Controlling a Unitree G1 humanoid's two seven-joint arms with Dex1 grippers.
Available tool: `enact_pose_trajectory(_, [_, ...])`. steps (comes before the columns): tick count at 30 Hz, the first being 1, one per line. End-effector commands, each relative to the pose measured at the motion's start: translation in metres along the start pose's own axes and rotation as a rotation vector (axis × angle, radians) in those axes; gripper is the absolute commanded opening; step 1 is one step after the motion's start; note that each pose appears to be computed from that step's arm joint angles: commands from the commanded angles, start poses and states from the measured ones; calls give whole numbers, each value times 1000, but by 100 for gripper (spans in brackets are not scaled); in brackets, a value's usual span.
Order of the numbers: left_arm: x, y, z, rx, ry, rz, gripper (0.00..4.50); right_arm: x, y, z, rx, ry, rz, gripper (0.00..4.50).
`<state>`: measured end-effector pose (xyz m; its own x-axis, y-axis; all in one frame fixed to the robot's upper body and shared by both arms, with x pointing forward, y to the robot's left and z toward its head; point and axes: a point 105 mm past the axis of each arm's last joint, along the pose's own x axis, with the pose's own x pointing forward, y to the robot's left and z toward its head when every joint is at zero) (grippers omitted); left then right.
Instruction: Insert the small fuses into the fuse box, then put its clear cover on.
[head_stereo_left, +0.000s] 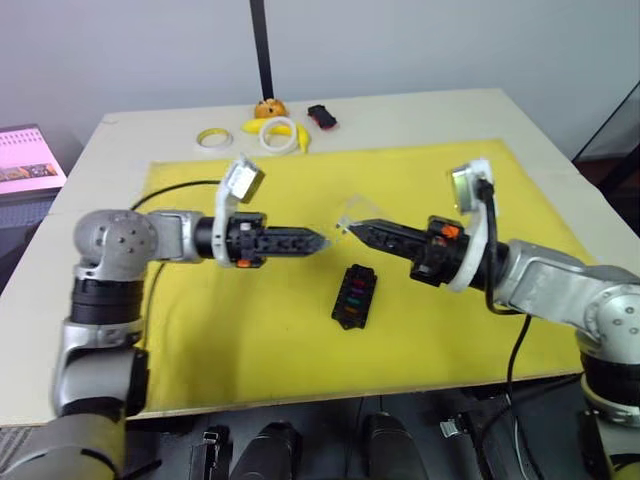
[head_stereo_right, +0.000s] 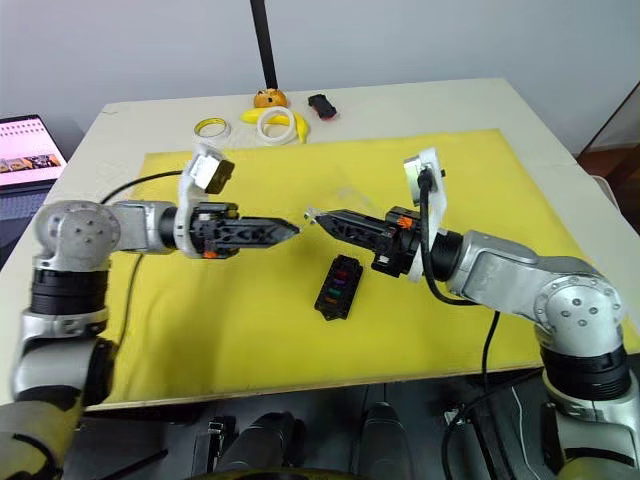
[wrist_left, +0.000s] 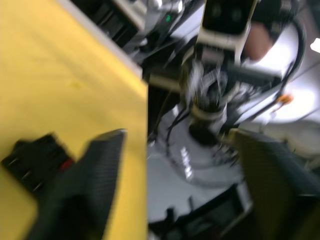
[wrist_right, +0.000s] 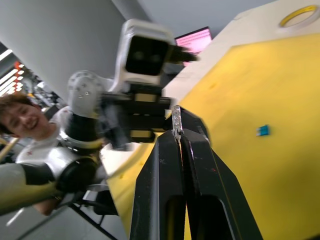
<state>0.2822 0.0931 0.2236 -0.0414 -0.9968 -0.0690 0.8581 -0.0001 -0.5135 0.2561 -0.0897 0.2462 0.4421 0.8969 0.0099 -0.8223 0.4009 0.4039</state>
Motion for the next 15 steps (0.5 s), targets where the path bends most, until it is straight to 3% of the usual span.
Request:
enact_pose_trajectory(1, [-7,3,-5,160,84,22,444,-9,6,9,-104,31,-1,0])
enact_pose_trajectory(10, [2,38,-30,534,275,90,444,-18,-23,-23,-485,297,-119,0])
enact_pose_trajectory(15, [14,47,-33,630,301,69,444,-16,-38,-36,-583,357,-122,0])
